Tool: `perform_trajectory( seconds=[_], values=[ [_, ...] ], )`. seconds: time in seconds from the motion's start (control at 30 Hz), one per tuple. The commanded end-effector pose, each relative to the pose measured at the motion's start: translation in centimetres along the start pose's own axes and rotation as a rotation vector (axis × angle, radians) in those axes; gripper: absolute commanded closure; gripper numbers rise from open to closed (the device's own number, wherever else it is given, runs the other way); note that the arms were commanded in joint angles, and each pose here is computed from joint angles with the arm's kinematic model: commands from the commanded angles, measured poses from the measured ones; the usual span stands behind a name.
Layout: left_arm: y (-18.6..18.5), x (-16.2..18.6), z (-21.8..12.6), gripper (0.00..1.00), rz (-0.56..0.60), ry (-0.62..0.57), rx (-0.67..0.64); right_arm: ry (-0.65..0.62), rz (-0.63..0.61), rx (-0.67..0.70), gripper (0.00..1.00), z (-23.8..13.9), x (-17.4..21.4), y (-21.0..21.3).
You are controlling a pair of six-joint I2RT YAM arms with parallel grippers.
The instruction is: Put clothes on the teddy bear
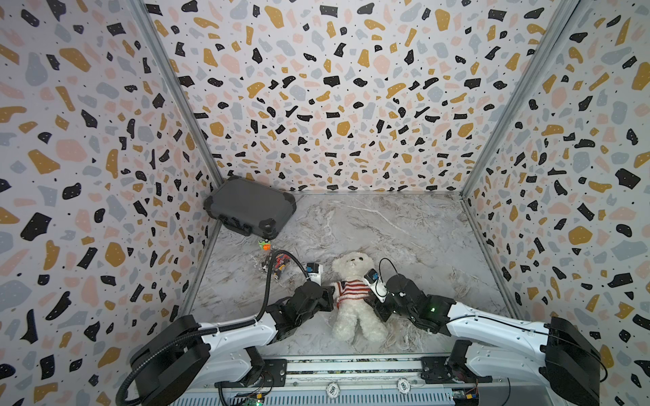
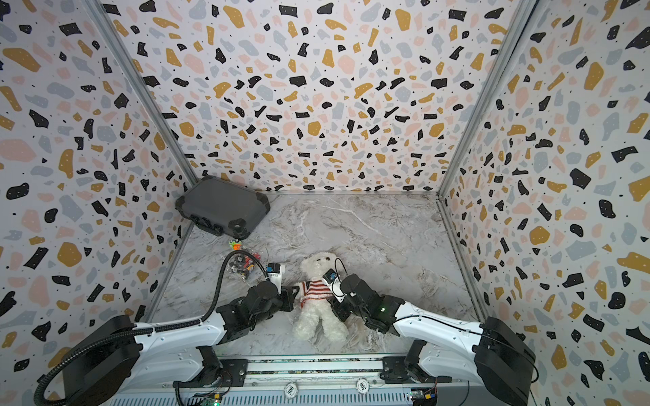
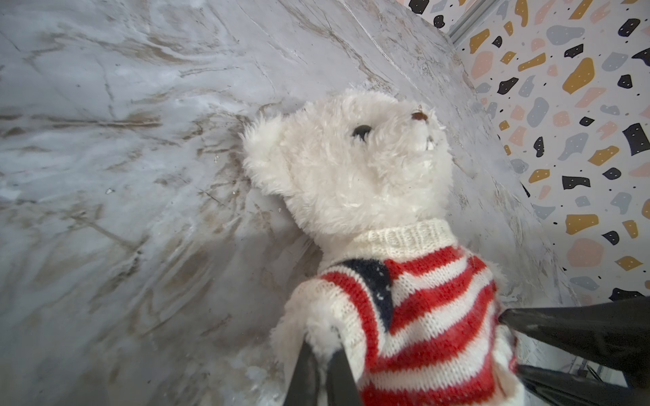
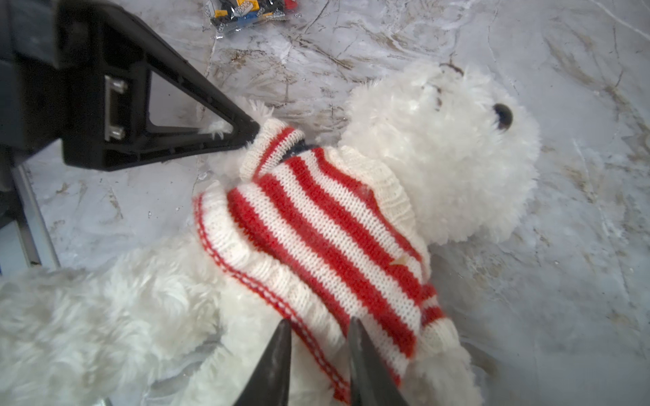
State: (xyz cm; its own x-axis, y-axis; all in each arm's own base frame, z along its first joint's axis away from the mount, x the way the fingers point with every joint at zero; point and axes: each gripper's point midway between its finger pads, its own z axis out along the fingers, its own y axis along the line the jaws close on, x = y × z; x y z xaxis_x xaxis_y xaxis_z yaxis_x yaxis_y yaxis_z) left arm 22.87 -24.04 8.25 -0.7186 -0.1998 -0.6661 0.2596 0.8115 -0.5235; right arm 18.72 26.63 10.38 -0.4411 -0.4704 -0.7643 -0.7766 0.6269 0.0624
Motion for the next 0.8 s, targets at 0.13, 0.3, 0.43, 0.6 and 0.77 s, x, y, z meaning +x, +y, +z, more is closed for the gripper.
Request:
perform_trajectory(
  seconds=[0.13,0.3,0.43,0.6,0.77],
  values=[
    [-1.8,-2.5,-0.5,1.00,-0.025,-0.076,0.055,-0.019,0.027,-0.017,0.92,-0.4,0.2,0.2],
    [-1.5,-2.8,-0.9,1.00,-0.047,-0.096,0.051,-0.011,0.041,-0.039,1.00,-0.3,0.8,0.6],
    [-1.3,-3.1,-1.1,1.00,-0.052,-0.108,0.044,-0.005,0.047,-0.046,1.00,-0.3,1.3,0.9],
    [-1.3,-3.0,-1.1,1.00,-0.051,-0.106,0.046,-0.014,0.049,-0.049,1.00,-0.3,1.1,1.1],
    [-1.1,-2.8,-0.9,1.00,-0.029,-0.093,0.028,-0.055,0.038,-0.030,0.91,-1.1,-0.3,0.8]
  ],
)
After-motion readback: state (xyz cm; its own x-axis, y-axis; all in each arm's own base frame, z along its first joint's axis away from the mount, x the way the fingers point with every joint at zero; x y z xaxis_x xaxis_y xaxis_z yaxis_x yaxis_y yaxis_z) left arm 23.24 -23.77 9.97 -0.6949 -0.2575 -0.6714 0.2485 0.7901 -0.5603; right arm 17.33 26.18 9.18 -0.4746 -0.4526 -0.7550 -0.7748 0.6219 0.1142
